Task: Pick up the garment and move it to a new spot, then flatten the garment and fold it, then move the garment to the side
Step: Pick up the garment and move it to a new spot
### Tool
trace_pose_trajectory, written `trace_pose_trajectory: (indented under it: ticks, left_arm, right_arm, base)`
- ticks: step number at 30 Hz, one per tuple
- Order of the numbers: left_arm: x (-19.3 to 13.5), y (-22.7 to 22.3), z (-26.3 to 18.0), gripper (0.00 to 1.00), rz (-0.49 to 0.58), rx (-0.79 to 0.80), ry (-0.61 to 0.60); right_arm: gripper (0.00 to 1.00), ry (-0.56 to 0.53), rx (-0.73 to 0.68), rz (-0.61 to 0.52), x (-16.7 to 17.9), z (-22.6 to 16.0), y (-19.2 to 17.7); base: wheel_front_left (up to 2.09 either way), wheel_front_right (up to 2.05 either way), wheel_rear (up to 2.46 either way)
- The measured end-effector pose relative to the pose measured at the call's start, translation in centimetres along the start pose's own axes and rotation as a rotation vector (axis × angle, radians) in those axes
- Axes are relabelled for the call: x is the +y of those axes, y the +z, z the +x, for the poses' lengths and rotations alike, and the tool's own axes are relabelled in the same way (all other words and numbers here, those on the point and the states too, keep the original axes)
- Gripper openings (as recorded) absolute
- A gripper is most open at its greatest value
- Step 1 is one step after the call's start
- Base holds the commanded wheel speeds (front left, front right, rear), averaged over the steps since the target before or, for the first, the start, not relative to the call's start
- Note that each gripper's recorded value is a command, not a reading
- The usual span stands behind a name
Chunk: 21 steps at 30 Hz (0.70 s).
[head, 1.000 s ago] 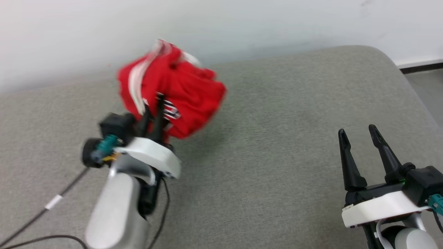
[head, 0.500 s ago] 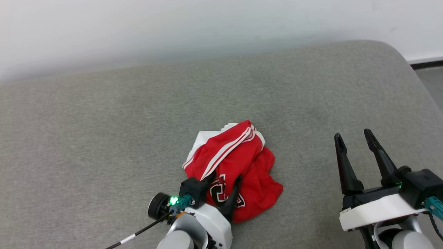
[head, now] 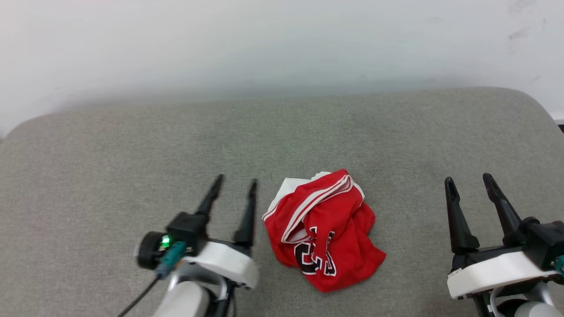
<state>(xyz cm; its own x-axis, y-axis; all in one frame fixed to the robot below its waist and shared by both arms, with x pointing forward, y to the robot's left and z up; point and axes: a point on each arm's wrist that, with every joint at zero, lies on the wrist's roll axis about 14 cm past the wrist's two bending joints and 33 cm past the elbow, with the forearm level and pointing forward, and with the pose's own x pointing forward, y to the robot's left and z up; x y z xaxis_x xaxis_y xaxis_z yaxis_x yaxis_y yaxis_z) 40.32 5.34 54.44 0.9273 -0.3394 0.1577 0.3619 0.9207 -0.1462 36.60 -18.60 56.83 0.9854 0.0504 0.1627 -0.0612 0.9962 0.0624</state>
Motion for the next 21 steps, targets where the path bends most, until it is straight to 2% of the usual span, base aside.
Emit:
trace_pose_trajectory:
  ticks: [9,21]
  left_arm:
    - [7.8,1.1,-4.0,1.0,0.08,0.002,0.217]
    - [8.0,0.9,-5.7,1.0,0.093,0.037,0.235]
  right_arm:
    - [1.0,0.005,0.024,-0.015,0.2,-0.8,-0.2]
    - [1.0,-0.003,0.047,-0.031,0.0,-1.5,-0.2]
  base:
    - [0.0,0.0,0.0]
    - [0.0,0.0,0.0]
